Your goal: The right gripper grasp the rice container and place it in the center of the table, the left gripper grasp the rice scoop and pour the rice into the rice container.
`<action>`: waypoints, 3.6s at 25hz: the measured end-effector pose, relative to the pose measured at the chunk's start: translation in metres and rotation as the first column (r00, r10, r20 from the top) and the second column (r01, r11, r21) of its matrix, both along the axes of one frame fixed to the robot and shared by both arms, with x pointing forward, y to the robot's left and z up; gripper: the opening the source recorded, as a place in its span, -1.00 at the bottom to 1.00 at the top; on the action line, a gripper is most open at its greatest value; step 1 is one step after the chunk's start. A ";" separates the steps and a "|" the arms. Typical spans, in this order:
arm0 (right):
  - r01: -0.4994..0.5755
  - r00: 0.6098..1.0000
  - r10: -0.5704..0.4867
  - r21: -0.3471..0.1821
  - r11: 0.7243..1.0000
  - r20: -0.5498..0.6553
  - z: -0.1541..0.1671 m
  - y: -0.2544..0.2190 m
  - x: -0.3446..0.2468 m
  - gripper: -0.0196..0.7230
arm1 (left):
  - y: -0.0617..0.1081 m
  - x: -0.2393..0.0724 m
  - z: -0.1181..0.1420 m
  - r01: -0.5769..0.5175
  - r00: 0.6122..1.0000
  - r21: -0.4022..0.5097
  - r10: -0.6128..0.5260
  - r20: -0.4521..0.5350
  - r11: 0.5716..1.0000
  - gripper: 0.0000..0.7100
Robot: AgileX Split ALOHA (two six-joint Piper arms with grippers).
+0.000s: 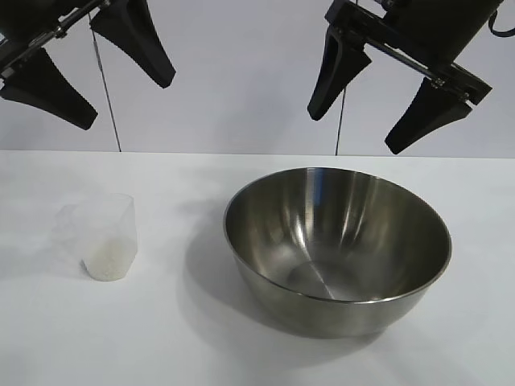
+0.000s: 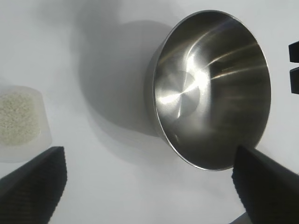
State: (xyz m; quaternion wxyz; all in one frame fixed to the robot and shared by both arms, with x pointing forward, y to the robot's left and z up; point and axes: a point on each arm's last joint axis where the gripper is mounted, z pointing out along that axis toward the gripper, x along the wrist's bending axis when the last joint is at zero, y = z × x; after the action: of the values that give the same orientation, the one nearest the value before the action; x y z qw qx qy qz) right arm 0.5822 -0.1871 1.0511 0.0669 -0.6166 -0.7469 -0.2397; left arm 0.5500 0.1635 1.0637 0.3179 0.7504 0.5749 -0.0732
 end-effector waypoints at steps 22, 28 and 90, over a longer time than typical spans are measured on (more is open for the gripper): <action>-0.015 0.996 0.048 -0.388 0.922 0.077 0.002 -0.036 -0.011 0.81 | 0.000 0.000 0.000 0.000 1.000 0.000 0.000 0.000 1.000 0.95; 0.006 0.998 0.020 -0.388 0.922 0.064 -0.040 -0.039 -0.021 0.81 | 0.000 0.000 0.000 0.000 1.000 0.000 0.000 0.000 1.000 0.95; 0.155 0.988 -0.155 -0.055 0.986 -0.004 -0.096 -0.043 -0.018 -0.92 | 0.000 0.002 0.000 -0.010 1.000 -0.002 0.010 0.015 1.000 0.95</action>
State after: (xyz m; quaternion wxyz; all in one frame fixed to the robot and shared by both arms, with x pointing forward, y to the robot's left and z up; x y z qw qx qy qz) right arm 0.5645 -0.2303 0.9554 0.0345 -0.6755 -0.7026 -0.2212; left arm 0.5516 0.1636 1.0641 0.3233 0.7477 0.5762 -0.0664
